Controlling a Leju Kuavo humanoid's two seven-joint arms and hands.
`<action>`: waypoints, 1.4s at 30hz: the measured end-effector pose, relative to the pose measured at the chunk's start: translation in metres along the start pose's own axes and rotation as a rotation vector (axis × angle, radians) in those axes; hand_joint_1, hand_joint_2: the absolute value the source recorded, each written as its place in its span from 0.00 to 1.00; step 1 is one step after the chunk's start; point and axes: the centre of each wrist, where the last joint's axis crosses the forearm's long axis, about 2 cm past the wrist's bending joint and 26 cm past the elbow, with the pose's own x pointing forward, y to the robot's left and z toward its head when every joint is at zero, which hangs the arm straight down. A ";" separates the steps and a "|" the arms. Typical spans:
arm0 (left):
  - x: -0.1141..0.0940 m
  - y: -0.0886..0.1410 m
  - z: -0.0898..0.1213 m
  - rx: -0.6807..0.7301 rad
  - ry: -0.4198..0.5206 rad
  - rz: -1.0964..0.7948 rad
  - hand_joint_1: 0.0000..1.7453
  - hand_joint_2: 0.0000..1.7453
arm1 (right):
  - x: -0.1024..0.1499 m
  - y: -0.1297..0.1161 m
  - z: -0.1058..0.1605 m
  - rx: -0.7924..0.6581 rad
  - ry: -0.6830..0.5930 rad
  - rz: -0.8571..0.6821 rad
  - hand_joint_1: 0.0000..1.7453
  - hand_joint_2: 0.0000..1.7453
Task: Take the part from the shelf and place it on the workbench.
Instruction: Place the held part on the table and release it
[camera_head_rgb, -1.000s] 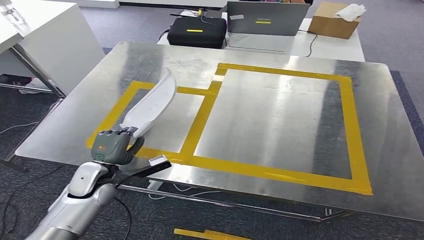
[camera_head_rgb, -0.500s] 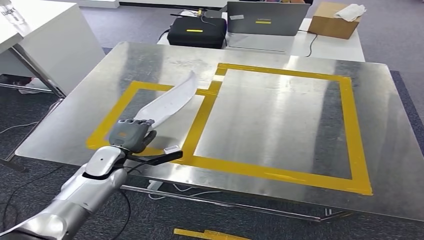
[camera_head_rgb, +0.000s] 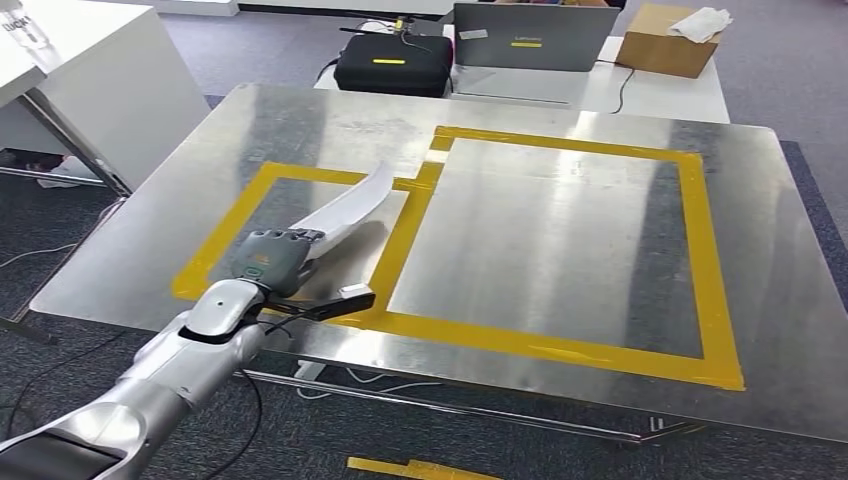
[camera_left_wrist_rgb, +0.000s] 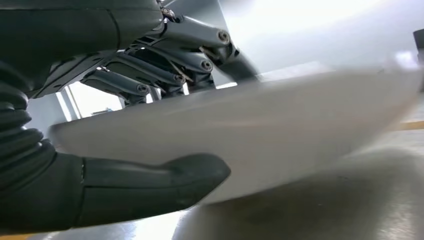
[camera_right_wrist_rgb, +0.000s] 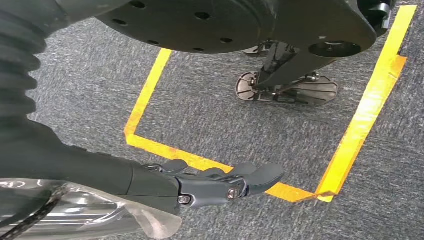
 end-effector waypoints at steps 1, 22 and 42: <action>0.000 0.000 -0.001 0.001 0.001 -0.001 0.00 1.00 | 0.000 0.000 0.000 0.000 -0.001 0.000 0.00 0.00; 0.013 0.009 0.049 0.274 -0.065 0.400 0.00 0.00 | -0.003 0.016 0.004 -0.037 0.018 -0.058 0.00 0.00; -0.041 0.006 0.189 0.571 0.298 1.220 0.00 0.00 | -0.011 0.032 0.012 -0.081 0.059 -0.100 0.00 0.00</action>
